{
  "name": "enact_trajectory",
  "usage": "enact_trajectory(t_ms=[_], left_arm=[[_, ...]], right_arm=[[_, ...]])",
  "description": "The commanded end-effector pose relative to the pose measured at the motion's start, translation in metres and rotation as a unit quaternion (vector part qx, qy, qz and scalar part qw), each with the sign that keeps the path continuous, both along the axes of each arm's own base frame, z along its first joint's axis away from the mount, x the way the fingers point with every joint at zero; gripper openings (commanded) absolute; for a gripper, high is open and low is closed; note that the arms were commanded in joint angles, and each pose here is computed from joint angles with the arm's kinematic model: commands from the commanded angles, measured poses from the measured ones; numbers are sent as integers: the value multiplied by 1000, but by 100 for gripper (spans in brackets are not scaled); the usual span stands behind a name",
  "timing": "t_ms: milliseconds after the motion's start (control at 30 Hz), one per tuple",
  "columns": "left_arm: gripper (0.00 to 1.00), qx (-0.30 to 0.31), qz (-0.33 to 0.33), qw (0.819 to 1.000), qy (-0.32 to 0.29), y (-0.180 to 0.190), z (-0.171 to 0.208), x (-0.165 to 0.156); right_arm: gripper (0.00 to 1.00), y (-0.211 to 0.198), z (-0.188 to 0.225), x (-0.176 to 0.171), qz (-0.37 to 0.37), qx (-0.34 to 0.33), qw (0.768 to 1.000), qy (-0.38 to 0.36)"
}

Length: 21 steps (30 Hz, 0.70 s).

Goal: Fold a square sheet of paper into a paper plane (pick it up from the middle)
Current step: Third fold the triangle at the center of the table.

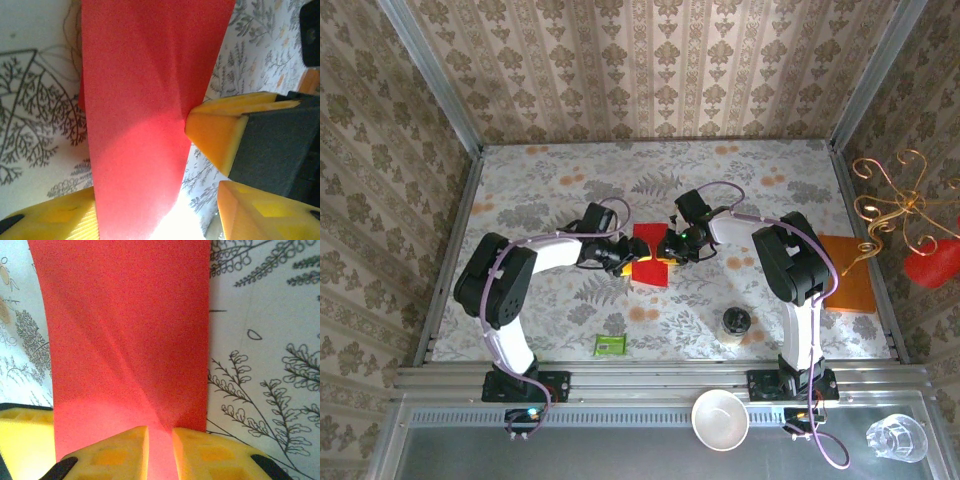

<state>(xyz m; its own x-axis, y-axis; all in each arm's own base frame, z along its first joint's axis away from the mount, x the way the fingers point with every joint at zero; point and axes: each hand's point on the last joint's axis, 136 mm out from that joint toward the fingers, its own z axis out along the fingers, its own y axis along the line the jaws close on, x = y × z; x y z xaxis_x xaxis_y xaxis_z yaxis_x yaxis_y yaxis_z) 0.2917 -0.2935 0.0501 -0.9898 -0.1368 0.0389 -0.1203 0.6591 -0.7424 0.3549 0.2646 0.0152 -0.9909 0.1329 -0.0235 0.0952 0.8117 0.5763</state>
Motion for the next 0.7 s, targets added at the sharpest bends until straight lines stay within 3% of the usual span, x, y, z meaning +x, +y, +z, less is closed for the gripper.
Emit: enact_trajectory(t_ms=[0, 667], left_arm=[[57, -17, -18, 1000, -9, -3, 4, 8], [25, -37, -50, 998, 21, 12, -7, 32]], right_arm=[[25, -25, -38, -12, -21, -56, 998, 34], [26, -24, -30, -5, -15, -42, 999, 17]])
